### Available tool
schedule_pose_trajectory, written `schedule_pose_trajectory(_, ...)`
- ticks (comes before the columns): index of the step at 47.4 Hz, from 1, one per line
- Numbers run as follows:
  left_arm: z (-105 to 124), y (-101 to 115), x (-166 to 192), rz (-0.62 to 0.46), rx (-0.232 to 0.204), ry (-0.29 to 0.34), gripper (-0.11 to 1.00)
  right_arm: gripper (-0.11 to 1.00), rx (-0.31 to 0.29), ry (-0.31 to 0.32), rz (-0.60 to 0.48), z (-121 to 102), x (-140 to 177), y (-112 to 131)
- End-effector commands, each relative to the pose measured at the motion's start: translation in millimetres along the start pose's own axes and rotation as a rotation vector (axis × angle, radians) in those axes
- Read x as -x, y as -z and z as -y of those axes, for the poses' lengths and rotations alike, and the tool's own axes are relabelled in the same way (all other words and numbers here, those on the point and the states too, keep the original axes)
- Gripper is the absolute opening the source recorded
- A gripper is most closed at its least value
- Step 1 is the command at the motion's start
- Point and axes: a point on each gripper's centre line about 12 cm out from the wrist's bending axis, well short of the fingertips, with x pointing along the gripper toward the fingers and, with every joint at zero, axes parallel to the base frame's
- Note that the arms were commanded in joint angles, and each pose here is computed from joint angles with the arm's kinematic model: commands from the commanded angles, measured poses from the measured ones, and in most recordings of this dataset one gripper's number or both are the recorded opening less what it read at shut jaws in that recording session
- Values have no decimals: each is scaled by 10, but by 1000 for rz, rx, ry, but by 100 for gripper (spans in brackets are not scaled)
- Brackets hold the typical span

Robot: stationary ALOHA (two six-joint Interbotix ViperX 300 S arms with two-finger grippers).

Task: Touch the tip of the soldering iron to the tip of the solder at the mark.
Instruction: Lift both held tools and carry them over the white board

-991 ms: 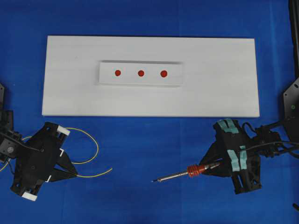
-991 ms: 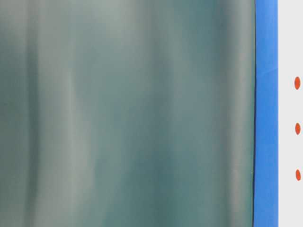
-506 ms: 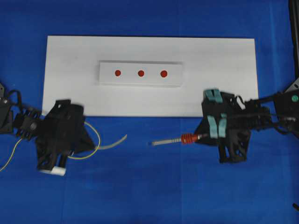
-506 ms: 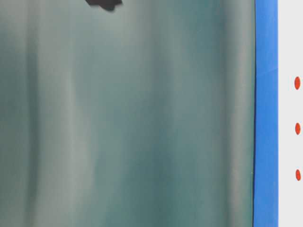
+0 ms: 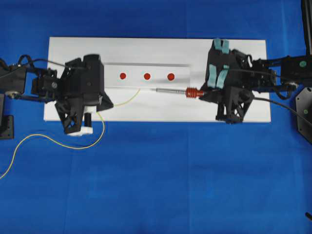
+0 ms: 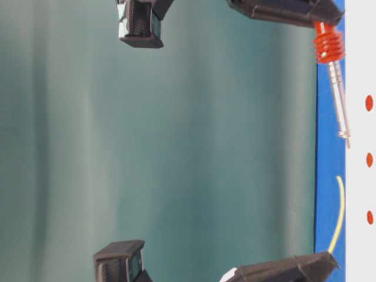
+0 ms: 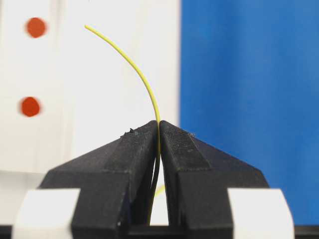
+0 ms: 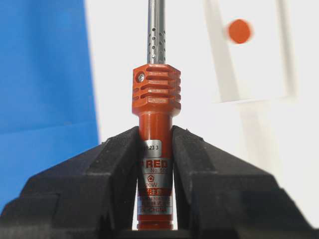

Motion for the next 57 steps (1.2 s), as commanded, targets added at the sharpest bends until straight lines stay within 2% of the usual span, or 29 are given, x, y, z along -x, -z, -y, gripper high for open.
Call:
schedule_pose_trajectory(1,-101,-123,31,35,12,-23,3,6,-5,12,60,62,87,-167)
schedule_pose_trajectory(13,-270,-111,32,32,33,-61,3,6,-3,40,66,164,92,-188)
schedule_pose_trajectory(30,-274,-63,56,26,44,-62,3,6,-3,46,67,185,93,-192)
schedule_pose_trajectory(48,-264,190,222,11,58,-63,3,6,-8,47,66,189,95,-196)
schedule_pose_trajectory(57,-262,236,244,9,84,-63,3,6,-10,46,65,184,94,-195)
